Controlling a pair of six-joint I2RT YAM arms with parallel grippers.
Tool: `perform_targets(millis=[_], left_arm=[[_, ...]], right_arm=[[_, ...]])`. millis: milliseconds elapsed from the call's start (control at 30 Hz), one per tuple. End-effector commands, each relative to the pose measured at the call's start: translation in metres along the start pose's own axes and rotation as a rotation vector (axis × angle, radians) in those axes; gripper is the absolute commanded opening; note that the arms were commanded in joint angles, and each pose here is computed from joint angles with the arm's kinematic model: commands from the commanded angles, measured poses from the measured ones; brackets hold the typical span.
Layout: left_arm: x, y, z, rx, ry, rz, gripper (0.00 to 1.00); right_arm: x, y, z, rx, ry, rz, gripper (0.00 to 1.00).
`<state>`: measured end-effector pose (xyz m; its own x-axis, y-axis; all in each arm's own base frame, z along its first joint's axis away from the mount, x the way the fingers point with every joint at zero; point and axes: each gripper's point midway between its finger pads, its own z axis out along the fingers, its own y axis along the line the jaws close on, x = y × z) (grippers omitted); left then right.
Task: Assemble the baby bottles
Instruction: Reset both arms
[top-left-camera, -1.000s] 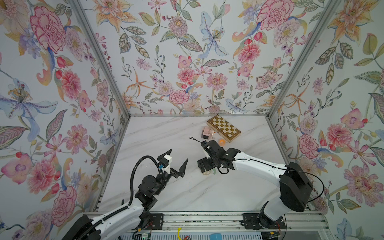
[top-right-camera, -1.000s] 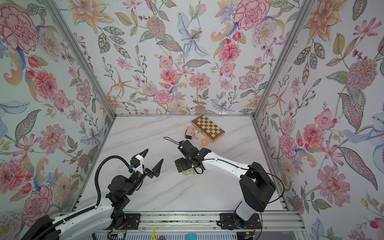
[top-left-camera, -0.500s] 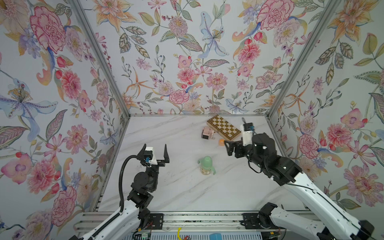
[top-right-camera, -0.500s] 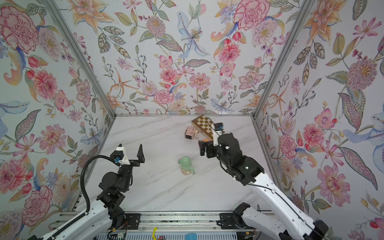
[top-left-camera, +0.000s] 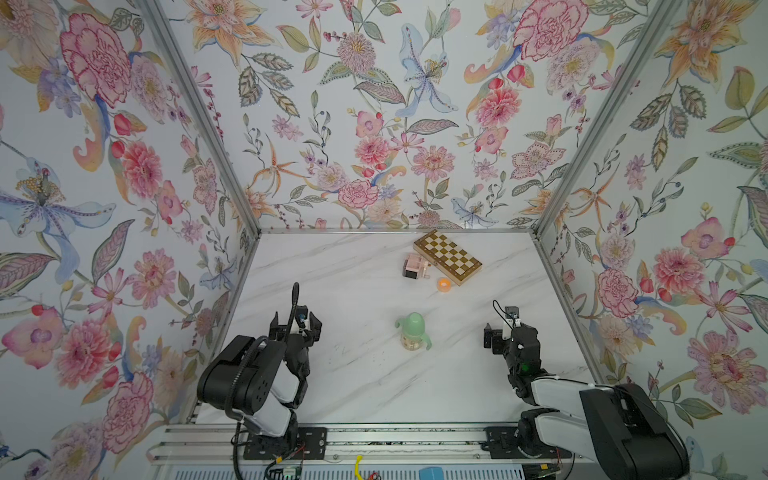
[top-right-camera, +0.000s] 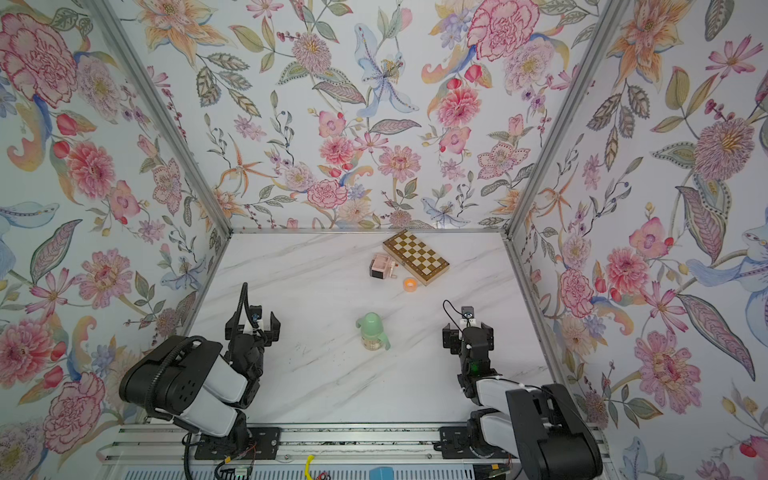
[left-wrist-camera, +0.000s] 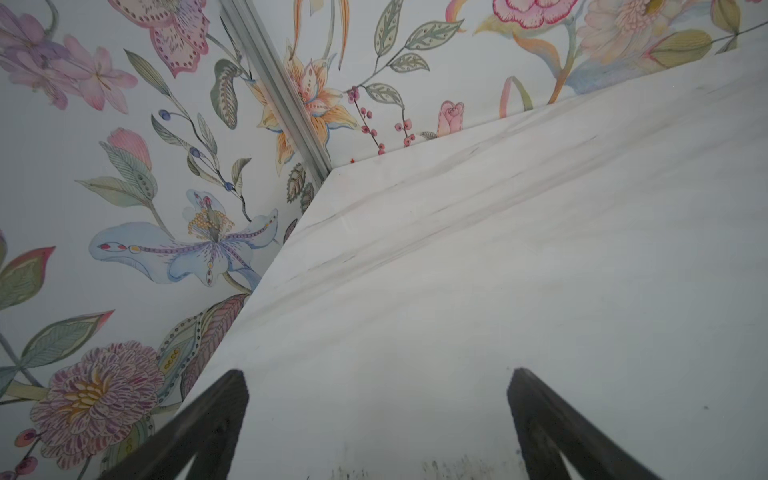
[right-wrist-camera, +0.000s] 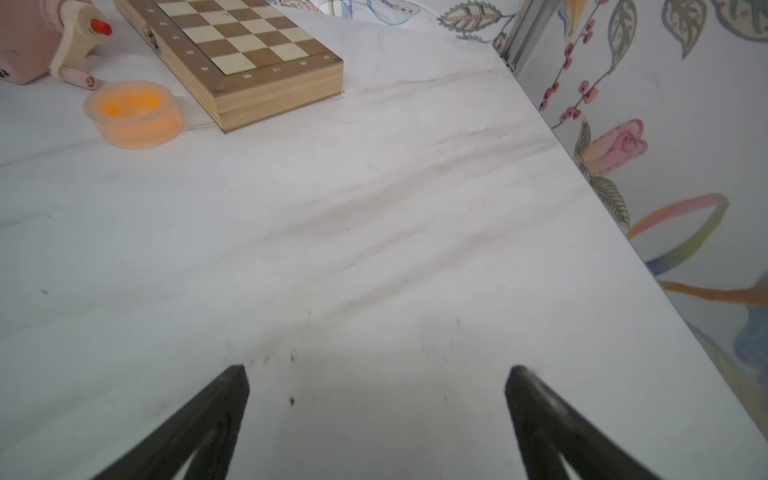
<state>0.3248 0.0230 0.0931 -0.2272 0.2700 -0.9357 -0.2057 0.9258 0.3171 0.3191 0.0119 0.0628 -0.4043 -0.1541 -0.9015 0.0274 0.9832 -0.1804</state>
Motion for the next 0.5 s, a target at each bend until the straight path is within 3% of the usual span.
perform_targets(millis=[0,167,467], left_arm=[[-0.056,0.006,0.011,0.069,-0.209,-0.145,1.00],[-0.048,-0.008,0.031,0.128,-0.132,-0.110,1.00],[-0.056,-0.007,0.040,0.132,-0.136,-0.127,1.00]], right_arm=[[-0.077,-0.006,0.016,0.032,-0.292,0.032,0.99],[-0.060,-0.037,0.044,0.078,-0.162,0.171,0.99],[-0.062,-0.036,0.042,0.095,-0.179,0.157,0.99]])
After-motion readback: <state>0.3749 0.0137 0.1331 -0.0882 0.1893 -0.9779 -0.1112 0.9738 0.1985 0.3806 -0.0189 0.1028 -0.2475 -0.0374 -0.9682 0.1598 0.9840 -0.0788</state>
